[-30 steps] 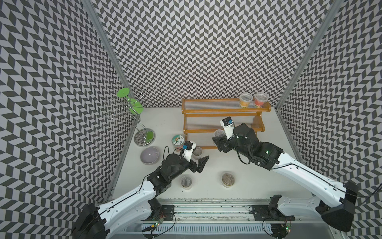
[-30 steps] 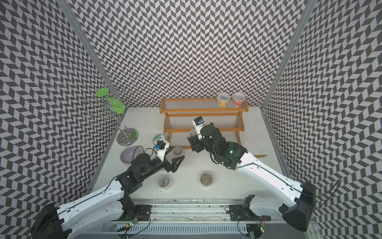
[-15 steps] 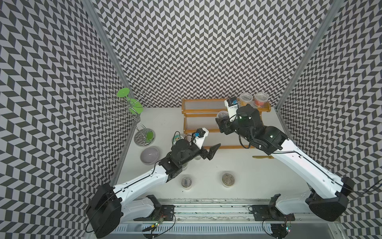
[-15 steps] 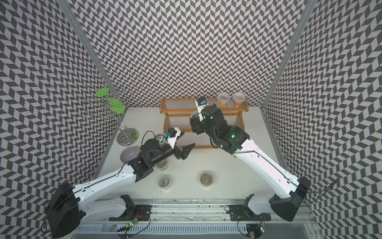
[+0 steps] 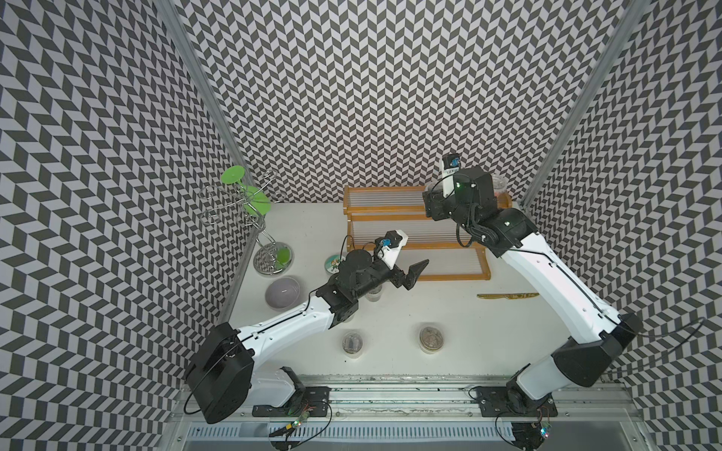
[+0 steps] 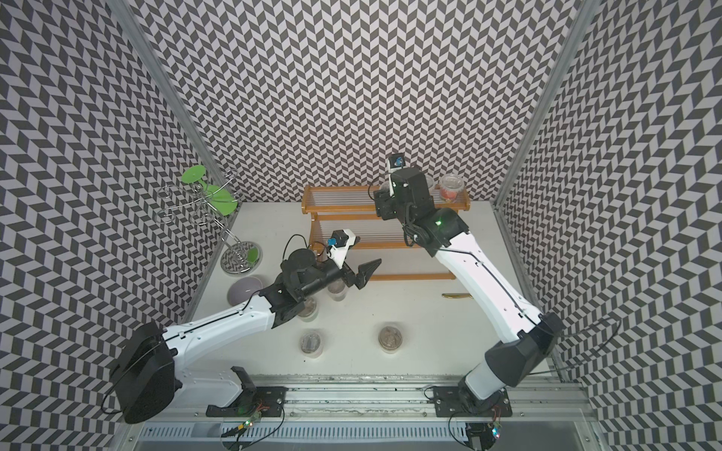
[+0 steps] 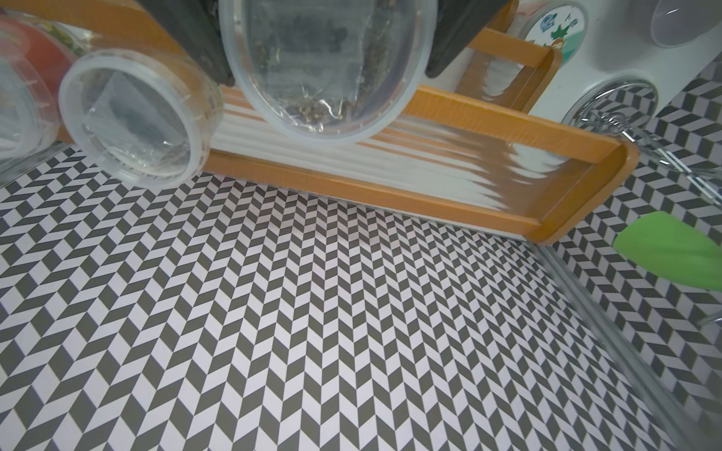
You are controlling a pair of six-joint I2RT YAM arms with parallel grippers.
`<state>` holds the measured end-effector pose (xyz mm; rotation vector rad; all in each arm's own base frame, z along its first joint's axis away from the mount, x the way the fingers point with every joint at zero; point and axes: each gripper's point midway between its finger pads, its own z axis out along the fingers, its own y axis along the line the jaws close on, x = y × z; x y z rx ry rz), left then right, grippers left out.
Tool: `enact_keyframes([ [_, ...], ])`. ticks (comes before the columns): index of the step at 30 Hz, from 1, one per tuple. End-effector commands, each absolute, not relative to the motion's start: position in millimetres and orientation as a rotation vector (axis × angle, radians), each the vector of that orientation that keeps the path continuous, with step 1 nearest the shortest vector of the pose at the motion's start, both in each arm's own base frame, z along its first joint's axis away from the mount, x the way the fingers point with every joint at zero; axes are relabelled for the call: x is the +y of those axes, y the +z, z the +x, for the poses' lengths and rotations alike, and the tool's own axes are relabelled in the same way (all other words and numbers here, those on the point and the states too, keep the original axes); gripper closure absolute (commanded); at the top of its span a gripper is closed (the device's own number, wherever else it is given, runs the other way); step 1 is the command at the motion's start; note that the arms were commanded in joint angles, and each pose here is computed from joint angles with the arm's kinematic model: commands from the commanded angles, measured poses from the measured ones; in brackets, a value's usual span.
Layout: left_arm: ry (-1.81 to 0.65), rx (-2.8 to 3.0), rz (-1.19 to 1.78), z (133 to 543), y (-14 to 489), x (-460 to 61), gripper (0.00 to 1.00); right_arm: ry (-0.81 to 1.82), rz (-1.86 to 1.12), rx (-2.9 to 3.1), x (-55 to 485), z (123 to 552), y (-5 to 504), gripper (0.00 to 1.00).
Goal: Place the seed container on the shelf
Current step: Place the seed jar on the shelf.
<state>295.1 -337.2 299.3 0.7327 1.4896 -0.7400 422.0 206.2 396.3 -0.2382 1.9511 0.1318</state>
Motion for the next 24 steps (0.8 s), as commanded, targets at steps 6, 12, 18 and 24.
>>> enact_keyframes([
  [6,-0.745,1.432,0.719,296,322,-339,0.00,0.086,-0.222,1.934,199,455,405,0.26],
  [12,-0.750,1.438,0.715,296,322,-339,0.00,0.075,-0.237,1.959,204,471,398,0.26],
  [18,-0.747,1.445,0.714,295,321,-337,0.01,0.074,-0.235,1.984,204,483,386,0.26],
  [24,-0.741,1.449,0.709,296,321,-335,0.00,0.080,-0.218,2.006,199,490,378,0.26],
])
